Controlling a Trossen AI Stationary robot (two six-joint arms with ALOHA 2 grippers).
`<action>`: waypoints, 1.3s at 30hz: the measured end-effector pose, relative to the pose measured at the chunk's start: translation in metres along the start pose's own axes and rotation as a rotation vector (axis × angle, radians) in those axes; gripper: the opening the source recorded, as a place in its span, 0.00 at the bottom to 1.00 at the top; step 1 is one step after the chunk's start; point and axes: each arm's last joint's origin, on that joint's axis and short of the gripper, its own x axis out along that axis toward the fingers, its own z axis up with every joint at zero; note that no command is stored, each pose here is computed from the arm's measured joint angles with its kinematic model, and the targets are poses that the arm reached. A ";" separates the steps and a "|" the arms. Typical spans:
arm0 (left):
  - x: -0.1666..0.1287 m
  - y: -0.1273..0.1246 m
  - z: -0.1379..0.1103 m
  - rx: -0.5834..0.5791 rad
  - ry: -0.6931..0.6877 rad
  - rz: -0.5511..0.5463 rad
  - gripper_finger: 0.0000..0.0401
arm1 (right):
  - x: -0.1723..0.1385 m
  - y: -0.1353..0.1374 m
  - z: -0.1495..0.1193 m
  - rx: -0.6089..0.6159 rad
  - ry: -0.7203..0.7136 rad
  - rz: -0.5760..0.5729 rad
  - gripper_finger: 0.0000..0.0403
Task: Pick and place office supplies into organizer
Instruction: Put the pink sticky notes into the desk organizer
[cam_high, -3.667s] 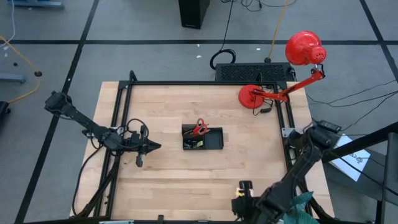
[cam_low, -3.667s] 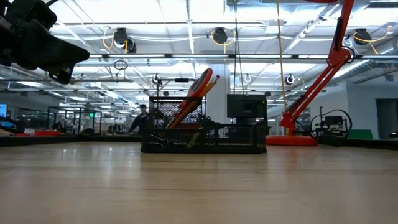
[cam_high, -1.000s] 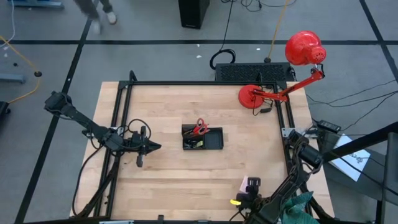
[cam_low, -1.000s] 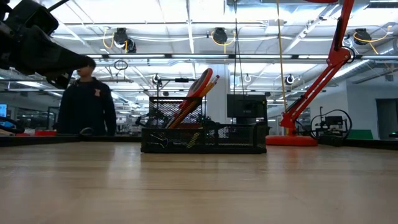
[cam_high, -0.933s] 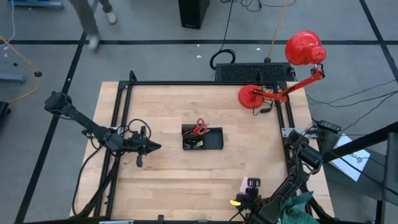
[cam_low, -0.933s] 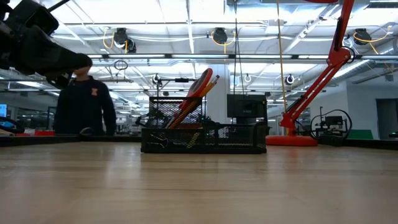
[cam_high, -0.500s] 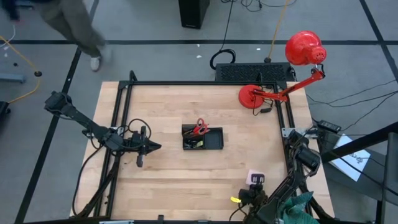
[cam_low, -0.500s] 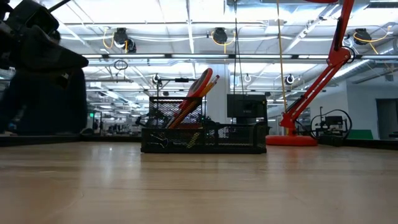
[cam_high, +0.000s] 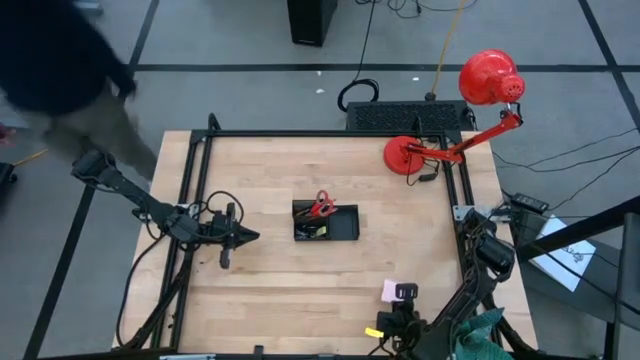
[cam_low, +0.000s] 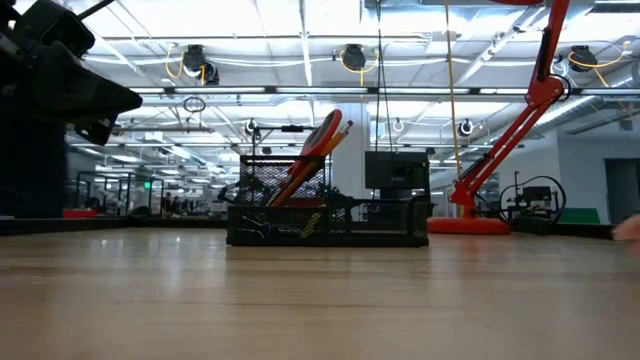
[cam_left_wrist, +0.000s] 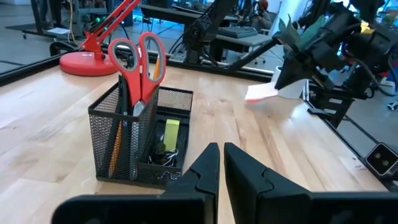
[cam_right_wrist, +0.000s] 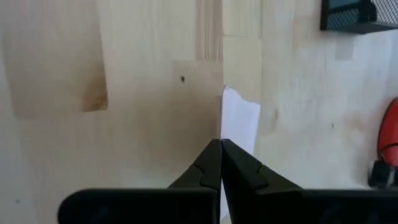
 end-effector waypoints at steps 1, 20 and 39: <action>0.000 0.000 0.000 0.000 0.001 -0.003 0.08 | 0.000 0.000 0.000 0.000 0.000 0.000 0.00; 0.000 0.000 0.000 0.001 0.001 -0.006 0.08 | 0.001 -0.039 0.037 -0.152 -0.290 -0.353 0.00; 0.000 0.001 -0.003 0.021 0.027 0.000 0.08 | 0.038 -0.082 0.090 -0.379 -0.233 -0.507 0.00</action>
